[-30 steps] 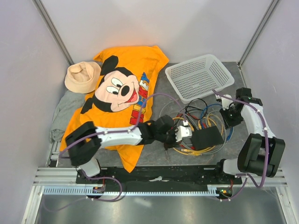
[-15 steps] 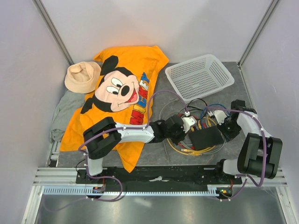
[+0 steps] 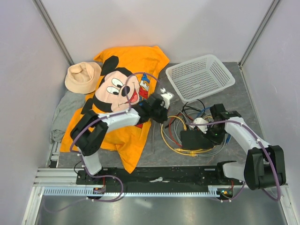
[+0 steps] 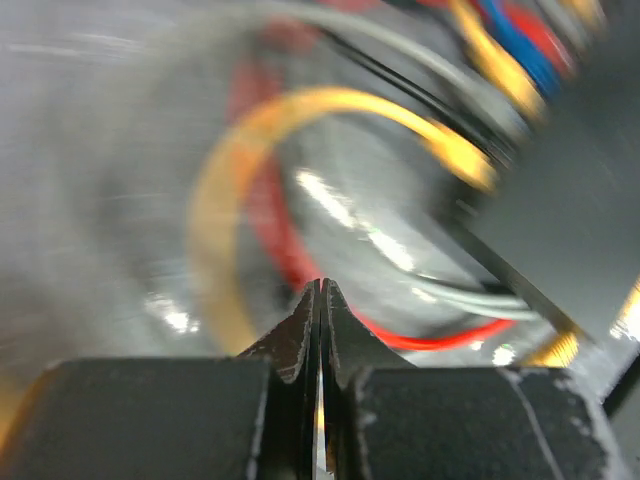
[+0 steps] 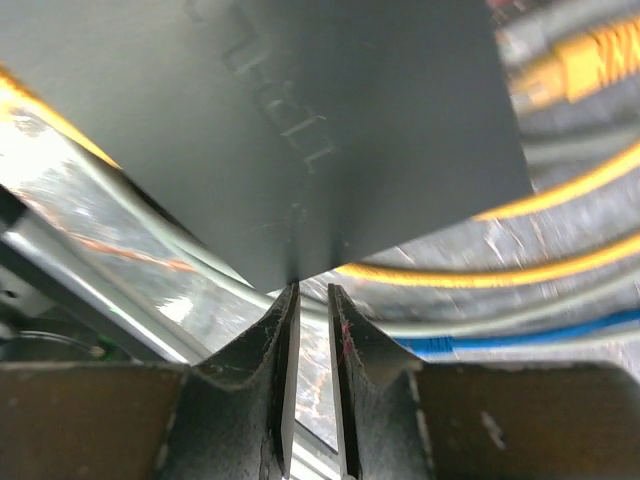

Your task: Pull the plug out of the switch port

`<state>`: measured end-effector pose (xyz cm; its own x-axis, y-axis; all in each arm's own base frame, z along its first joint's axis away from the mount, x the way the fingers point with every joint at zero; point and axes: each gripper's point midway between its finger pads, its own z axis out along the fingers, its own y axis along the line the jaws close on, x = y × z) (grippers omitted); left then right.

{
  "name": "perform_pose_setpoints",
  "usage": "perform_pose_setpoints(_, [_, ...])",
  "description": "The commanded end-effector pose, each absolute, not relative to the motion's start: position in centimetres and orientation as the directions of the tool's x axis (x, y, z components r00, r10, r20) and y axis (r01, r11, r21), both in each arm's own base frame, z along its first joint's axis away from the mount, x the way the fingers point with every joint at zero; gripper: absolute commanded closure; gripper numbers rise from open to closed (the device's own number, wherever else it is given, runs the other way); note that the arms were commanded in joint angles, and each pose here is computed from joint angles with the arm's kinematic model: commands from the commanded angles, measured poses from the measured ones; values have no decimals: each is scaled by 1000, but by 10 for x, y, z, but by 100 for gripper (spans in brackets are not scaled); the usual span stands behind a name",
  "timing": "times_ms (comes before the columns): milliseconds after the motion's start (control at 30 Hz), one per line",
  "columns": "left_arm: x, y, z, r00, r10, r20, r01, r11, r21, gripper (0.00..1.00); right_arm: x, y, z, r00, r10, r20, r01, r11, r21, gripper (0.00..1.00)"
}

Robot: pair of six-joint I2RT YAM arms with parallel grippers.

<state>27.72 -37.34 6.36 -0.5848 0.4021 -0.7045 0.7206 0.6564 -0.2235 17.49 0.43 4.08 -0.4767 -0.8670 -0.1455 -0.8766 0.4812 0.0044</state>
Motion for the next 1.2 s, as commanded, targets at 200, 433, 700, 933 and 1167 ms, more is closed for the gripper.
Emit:
perform_pose_setpoints(200, [414,-369,156,-505,258,-824,694,689,-209,98,190,68,47,-479,-850,-221,-877,473,81,73])
perform_pose_setpoints(433, [456,-413,110,-561,260,-786,690,672,-270,98,204,57,79,-474,-847,-241,-864,500,-56,70])
perform_pose_setpoints(700, [523,-461,134,-419,187,-889,740,638,-215,98,221,62,130,-526,-778,-343,-795,593,-128,67])
perform_pose_setpoints(933, [578,-424,190,-267,93,-959,585,806,-85,98,242,55,133,-602,-709,-368,-695,692,-196,63])
perform_pose_setpoints(1167, [474,-337,247,-292,78,-953,627,768,-130,96,274,52,110,-672,-619,-407,-621,770,-145,65])
